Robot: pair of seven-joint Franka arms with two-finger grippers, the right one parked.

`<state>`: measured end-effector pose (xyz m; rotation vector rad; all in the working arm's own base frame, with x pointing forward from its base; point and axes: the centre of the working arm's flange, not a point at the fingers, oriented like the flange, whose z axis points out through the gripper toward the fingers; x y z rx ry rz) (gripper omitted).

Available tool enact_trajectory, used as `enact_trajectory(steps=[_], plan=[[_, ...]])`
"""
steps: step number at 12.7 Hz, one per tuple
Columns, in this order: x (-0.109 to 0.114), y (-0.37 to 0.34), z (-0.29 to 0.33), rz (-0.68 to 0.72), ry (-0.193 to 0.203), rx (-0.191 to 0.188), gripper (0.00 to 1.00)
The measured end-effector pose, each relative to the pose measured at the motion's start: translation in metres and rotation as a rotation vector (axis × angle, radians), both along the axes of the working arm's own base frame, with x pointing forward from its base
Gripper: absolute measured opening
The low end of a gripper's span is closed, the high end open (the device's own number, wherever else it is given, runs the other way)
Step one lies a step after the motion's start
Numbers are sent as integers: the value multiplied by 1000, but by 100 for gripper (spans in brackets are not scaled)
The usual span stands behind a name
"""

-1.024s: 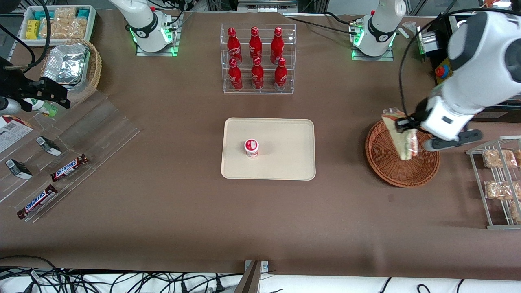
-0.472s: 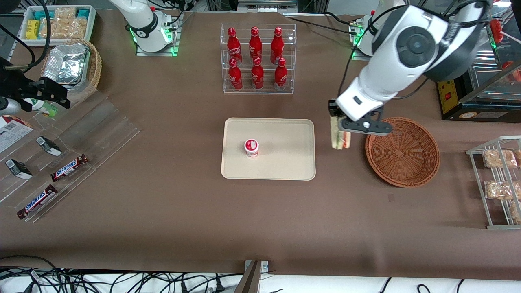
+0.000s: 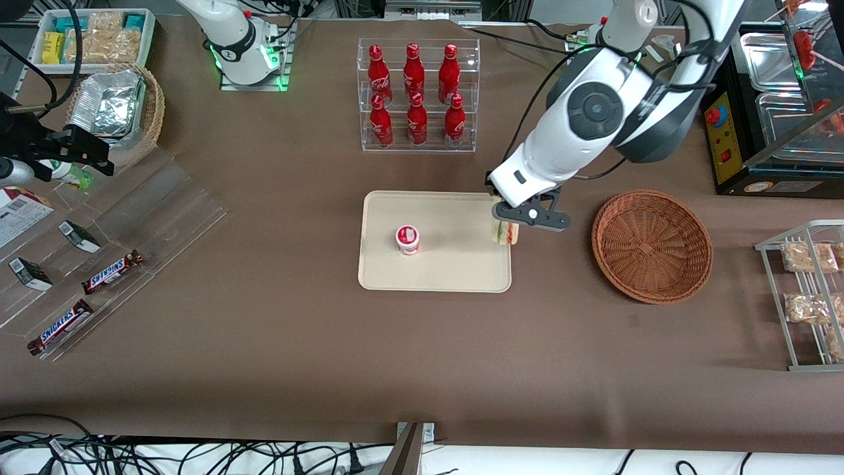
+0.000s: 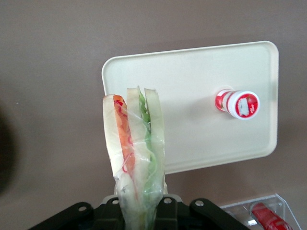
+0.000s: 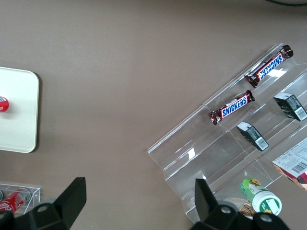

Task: Place sandwich from basket to tray
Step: 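Carry the held sandwich over to the cream tray beside the cup, then lower the sandwich onto the tray and open the left gripper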

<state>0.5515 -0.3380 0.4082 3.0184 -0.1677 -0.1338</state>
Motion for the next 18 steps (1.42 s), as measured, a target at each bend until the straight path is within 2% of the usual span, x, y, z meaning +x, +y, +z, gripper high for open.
enact_trajectory(steps=[2, 5, 10, 14, 16, 18], plan=[[-6, -23, -39, 8, -22, 40, 16], [-16, -50, -95, 19, -30, 95, 16], [-26, -69, -155, 16, -63, 153, 16], [-34, -77, -182, -6, -74, 173, 16], [-34, -76, -188, -12, -76, 178, 19], [-33, -76, -190, -13, -78, 177, 38]])
